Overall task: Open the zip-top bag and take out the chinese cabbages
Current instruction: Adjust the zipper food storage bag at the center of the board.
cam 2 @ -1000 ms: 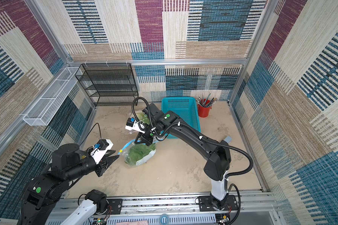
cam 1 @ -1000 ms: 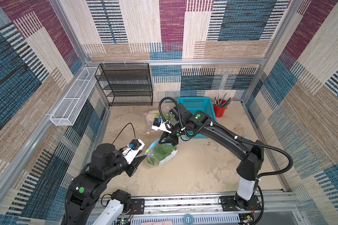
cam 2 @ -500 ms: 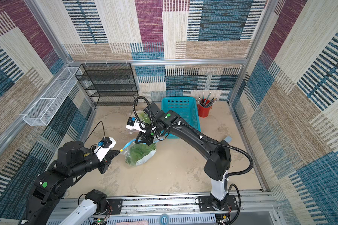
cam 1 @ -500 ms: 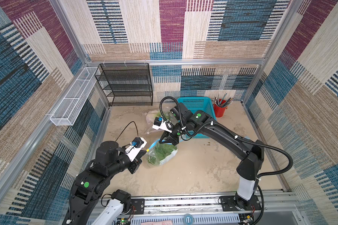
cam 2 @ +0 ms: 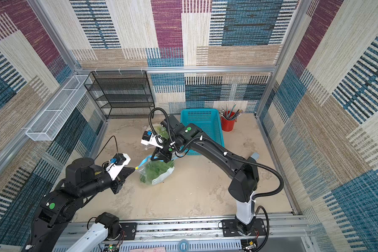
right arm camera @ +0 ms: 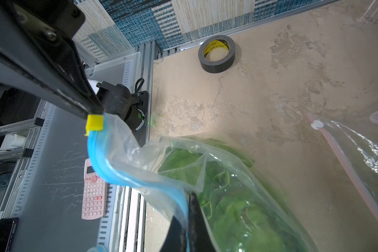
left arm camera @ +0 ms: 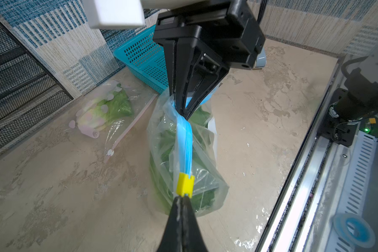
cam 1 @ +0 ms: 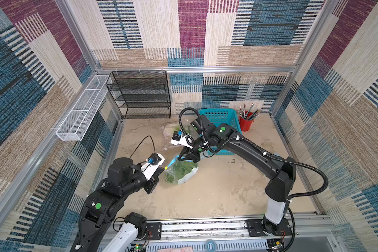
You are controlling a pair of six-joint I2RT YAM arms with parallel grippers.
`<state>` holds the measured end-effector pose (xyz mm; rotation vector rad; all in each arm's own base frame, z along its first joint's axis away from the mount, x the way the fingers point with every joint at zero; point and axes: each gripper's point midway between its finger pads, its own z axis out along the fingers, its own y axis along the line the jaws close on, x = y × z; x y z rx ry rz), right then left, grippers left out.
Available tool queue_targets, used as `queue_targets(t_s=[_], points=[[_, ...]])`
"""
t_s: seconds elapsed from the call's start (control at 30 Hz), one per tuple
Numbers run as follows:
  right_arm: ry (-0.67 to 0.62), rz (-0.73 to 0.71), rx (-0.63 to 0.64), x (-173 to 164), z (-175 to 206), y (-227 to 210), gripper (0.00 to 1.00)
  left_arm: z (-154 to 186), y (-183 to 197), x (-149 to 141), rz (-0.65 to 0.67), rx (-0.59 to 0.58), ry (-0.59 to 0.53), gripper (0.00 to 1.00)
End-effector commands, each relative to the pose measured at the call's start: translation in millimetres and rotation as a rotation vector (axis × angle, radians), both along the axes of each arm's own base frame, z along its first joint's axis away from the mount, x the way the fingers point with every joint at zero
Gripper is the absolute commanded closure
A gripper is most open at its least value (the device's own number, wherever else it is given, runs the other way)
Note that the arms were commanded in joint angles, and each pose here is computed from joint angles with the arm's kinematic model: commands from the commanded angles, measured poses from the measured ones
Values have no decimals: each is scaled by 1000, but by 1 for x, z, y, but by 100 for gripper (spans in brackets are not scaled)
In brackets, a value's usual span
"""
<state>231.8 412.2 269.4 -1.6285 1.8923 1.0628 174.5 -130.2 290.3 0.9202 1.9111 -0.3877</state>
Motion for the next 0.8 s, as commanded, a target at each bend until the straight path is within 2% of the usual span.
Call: queue_targets(t_s=[0.0,0.23,0.5,0.67,0.77], points=[[-1,19,41,-5,13,2,100,3,-2,1,-3,-14,-20,92],[6,19,42,-5,11,2,100,5,-1,-2,-3,-28,-25,83],[7,20,54,-6,16,2,100,0,-2,-2,-9,-22,-14,83],[15,27,59,-8,17,2,100,0,-1,-2,-7,-17,-20,87],[19,28,60,-9,16,2,100,1,0,-2,-4,-14,-30,95]])
